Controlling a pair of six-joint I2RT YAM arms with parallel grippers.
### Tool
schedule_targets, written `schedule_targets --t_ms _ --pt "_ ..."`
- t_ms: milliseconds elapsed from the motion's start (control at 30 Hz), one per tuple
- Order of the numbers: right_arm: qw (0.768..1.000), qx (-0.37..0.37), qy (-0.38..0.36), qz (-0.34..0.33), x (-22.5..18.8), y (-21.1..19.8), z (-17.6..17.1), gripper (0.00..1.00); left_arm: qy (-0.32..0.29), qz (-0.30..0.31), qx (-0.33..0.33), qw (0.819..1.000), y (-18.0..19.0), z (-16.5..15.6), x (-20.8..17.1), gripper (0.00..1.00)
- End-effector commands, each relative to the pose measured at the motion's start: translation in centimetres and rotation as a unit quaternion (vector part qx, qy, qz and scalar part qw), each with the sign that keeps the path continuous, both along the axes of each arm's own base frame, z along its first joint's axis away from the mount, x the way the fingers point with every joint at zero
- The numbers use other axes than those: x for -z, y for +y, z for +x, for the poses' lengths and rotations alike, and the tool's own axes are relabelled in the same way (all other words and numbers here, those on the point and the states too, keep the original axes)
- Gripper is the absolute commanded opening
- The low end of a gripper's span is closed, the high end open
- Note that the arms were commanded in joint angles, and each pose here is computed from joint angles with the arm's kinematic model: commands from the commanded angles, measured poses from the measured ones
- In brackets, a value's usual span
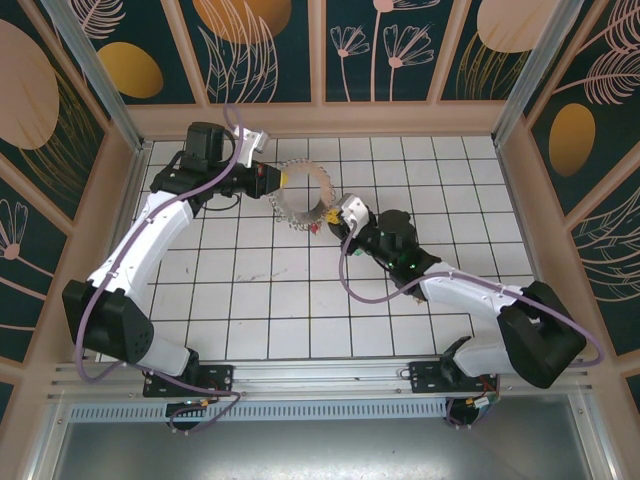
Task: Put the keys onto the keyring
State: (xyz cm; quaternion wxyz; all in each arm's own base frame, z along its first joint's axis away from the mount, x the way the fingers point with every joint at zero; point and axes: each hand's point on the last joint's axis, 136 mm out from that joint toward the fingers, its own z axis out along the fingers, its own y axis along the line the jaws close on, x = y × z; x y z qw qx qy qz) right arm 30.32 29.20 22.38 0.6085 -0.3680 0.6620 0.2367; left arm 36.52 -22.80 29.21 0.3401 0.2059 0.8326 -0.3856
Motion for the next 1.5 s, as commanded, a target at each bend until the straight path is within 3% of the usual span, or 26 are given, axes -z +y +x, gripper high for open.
schedule_targets --t_ms 0,67,133,200,333,433,567,733,833,967,1133,1200,1267,1467 --pt "0.991 -0.028 -0.083 0.098 -7.7 -0.5 -0.8 0.0 0.052 0.031 -0.022 0.998 0.9 0.2 2.9 0.05" --pt "0.994 -0.034 -0.071 0.076 -6.9 -0.3 -0.7 0.0 0.058 0.037 -0.036 0.997 1.1 0.6 3.5 0.22" --pt "0.997 -0.036 -0.053 0.052 -5.8 -0.1 -0.5 0.0 0.057 0.032 -0.04 0.997 1.1 0.8 3.6 0.26" --pt "0.998 -0.036 -0.037 0.032 -4.9 0.0 -0.4 0.0 0.052 0.026 -0.043 0.997 1.0 1.0 3.4 0.37" --pt "0.999 -0.031 -0.006 0.01 -3.6 0.0 0.2 0.0 0.048 0.04 -0.074 0.995 1.8 1.6 4.3 0.5" --pt "0.999 -0.029 0.021 -0.002 -2.8 0.1 0.6 0.0 0.053 0.054 -0.096 0.993 2.5 1.9 5.6 0.51" --pt "0.997 -0.043 0.056 -0.029 -1.5 0.5 0.9 0.0 0.054 0.082 -0.139 0.985 4.1 2.4 7.0 0.65" --pt "0.993 -0.077 0.084 -0.044 -0.4 1.2 0.7 0.0 0.036 0.075 -0.136 0.987 4.1 2.2 7.0 0.64" --pt "0.987 -0.098 0.105 -0.073 0.6 1.7 0.6 0.0 -0.003 0.039 -0.109 0.993 3.1 1.5 5.3 0.63" --pt "0.975 -0.142 0.125 -0.116 2.2 2.1 -0.2 0.0 -0.079 -0.035 -0.04 0.995 1.3 -0.5 2.3 0.54" --pt "0.964 -0.174 0.126 -0.159 3.1 2.4 -0.6 0.0 -0.154 -0.098 0.053 0.982 -0.6 -4.1 1.5 0.45" --pt "0.961 -0.189 0.118 -0.165 3.0 2.5 -1.0 0.0 -0.173 -0.109 0.103 0.973 -1.6 -5.9 2.0 0.45" --pt "0.956 -0.214 0.109 -0.17 2.9 2.6 -1.7 0.0 -0.191 -0.098 0.148 0.965 -2.6 -7.4 3.1 0.39" --pt "0.948 -0.253 0.083 -0.176 3.2 2.5 -3.3 0.0 -0.238 -0.088 0.182 0.95 -3.6 -8.6 5.0 0.32"
